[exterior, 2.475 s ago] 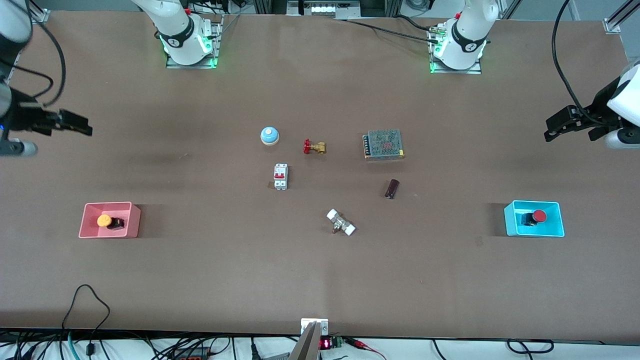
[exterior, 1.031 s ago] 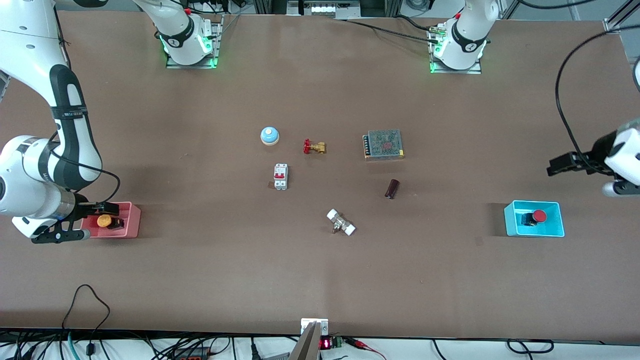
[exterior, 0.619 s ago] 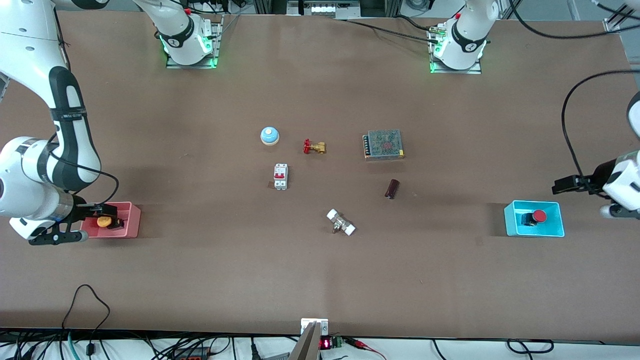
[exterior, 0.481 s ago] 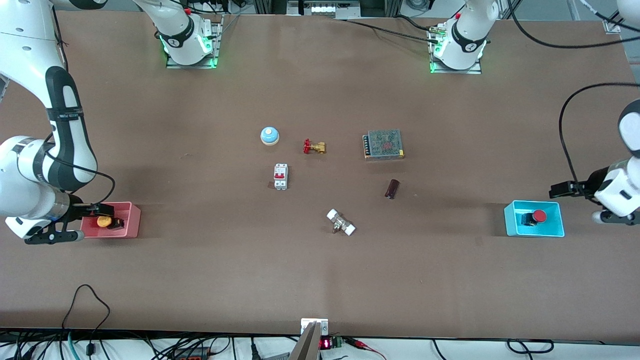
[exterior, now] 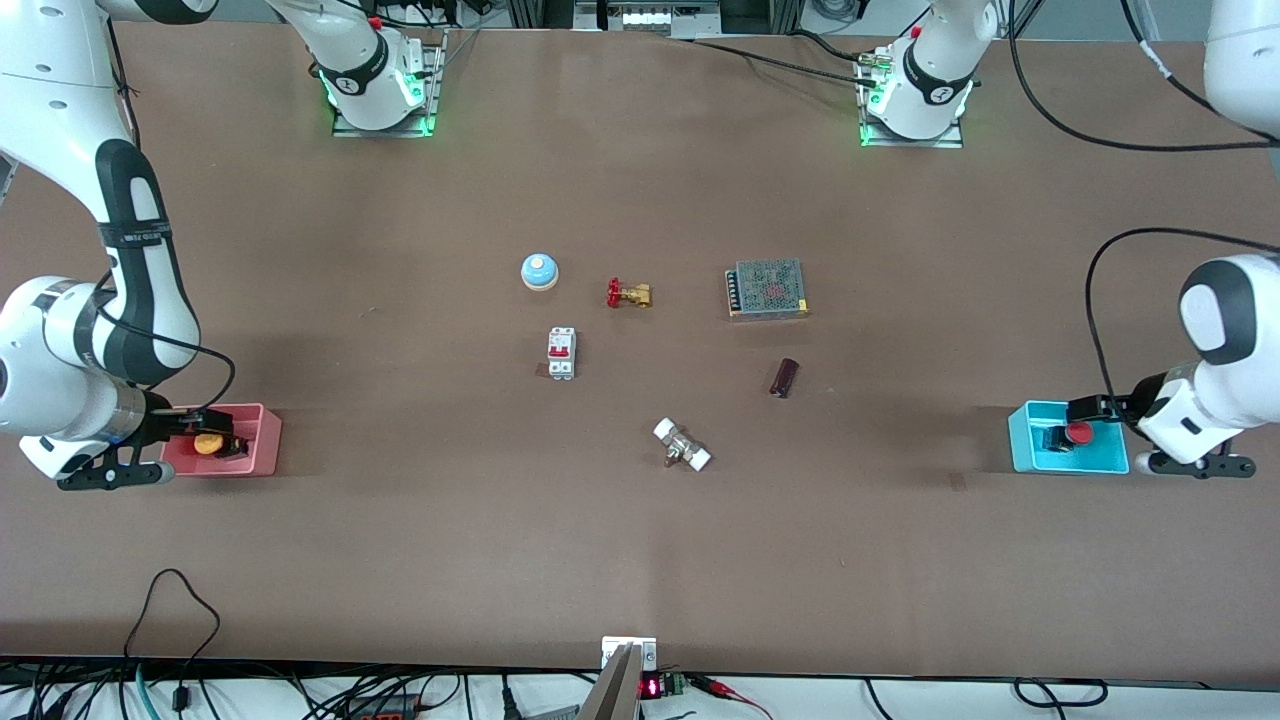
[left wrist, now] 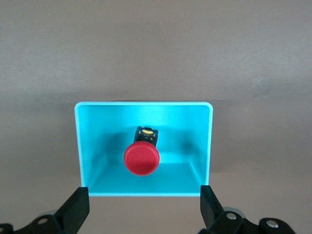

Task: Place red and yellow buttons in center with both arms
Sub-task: 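Lower the right gripper into the pink tray while the left gripper enters the cyan tray, then close the right gripper on the yellow button while the left gripper grips the red button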

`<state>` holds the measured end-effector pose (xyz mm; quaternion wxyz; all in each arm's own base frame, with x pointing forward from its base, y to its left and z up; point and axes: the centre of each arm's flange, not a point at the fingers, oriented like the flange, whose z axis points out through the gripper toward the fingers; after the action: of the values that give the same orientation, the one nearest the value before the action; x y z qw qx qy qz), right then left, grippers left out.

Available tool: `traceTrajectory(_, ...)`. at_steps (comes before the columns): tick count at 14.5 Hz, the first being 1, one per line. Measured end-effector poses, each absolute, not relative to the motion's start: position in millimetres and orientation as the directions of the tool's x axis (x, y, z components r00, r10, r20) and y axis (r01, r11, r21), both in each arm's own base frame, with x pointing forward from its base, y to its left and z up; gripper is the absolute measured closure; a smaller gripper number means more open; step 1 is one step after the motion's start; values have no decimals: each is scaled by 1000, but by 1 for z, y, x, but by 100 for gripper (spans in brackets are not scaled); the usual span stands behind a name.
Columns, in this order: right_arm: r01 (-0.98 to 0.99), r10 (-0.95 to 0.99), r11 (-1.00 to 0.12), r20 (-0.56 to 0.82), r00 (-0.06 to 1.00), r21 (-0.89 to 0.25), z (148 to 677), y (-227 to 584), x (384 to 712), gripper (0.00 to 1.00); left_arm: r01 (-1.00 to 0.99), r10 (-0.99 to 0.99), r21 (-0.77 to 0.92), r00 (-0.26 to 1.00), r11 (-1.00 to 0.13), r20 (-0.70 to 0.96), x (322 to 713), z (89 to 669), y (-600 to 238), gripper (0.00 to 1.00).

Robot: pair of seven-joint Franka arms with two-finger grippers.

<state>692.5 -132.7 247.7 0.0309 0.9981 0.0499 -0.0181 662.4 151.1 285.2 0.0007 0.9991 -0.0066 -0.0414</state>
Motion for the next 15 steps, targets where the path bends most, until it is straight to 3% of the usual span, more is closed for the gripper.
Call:
traceTrajectory(6,106,104,-993,-39,994,59,233,-130,693,0,-22,-23,13,995,-1000,-96,663,249,155,4)
traceTrajectory(10,108,105,-993,-56,993,55,220,-129,692,0,-30,-31,14,996,-999,-84,663,238,163,13)
traceTrajectory(15,109,106,-992,-50,993,57,218,-129,695,0,-33,-34,13,996,-999,-77,664,238,162,41)
